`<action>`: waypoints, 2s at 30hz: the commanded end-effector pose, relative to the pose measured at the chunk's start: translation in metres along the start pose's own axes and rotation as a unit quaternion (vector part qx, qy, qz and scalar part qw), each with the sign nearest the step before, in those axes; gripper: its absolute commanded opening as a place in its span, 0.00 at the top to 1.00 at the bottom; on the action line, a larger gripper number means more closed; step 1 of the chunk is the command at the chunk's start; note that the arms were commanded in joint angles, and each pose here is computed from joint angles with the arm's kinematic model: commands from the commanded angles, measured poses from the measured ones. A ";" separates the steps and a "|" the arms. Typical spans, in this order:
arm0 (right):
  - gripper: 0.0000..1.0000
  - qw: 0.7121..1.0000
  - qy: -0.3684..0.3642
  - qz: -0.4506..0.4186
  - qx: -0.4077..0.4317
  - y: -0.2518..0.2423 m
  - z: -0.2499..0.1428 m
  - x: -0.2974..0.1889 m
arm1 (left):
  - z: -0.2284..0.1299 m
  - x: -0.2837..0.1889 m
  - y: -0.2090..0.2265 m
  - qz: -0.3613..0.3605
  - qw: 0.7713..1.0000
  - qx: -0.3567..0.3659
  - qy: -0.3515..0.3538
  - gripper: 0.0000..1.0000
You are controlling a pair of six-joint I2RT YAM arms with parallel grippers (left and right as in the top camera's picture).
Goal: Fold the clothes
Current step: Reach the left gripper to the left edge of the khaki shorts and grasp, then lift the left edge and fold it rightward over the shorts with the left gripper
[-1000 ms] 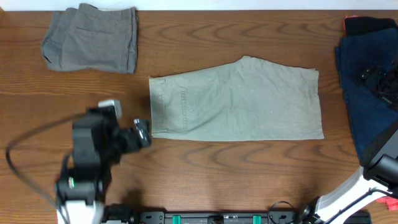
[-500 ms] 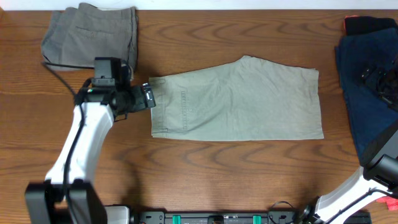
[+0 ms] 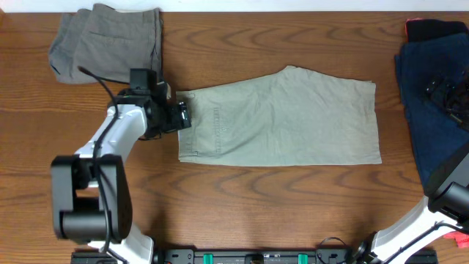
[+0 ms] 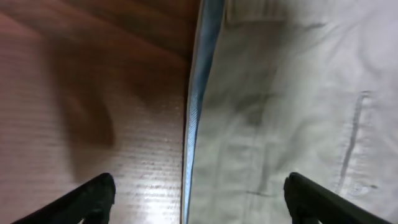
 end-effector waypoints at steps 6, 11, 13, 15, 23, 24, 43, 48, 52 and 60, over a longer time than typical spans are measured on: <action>0.01 1.000 -0.016 0.005 0.009 -0.001 0.006 -0.012 | -0.007 0.027 -0.008 0.046 0.998 0.040 0.027 0.15; 0.01 1.000 -0.016 0.004 0.009 -0.001 0.006 -0.012 | -0.012 0.034 -0.006 0.084 0.994 0.057 0.039 0.25; 0.01 1.000 -0.016 0.004 0.009 -0.001 0.006 -0.012 | -0.014 0.037 -0.005 0.087 0.994 0.057 0.043 0.35; 0.01 1.000 -0.016 0.004 0.009 -0.001 0.006 -0.012 | -0.014 0.037 -0.005 0.087 0.994 0.057 0.044 0.47; 0.01 1.000 -0.016 0.004 0.009 -0.001 0.006 -0.012 | -0.018 0.037 -0.003 0.087 0.993 0.053 0.051 0.94; 0.01 1.000 -0.016 0.004 0.009 -0.001 0.006 -0.012 | -0.020 0.036 -0.001 0.088 0.993 0.051 0.056 0.94; 0.01 1.000 -0.016 0.004 0.009 -0.001 0.006 -0.012 | -0.007 -0.088 0.064 0.215 0.974 -0.047 0.054 0.94; 0.01 1.000 -0.016 0.004 0.009 -0.001 0.006 -0.012 | 0.009 -0.145 0.038 0.208 0.977 -0.001 0.041 0.94; 0.01 1.000 -0.016 0.004 0.009 -0.001 0.006 -0.012 | 0.016 -0.179 0.010 0.201 0.978 0.036 0.037 0.94; 0.01 1.000 -0.016 0.004 0.009 -0.001 0.006 -0.012 | 0.025 -0.217 -0.067 0.173 0.976 0.134 0.004 0.94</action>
Point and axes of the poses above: each gripper's point midway between its finger pads, its own x axis out along the fingers, its own y axis along the line the jaws close on, z = x × y, the point moved 2 cm from there along -x, back along the fingers, and after that the axes turned 13 degrees about x, right-handed, at the moved point
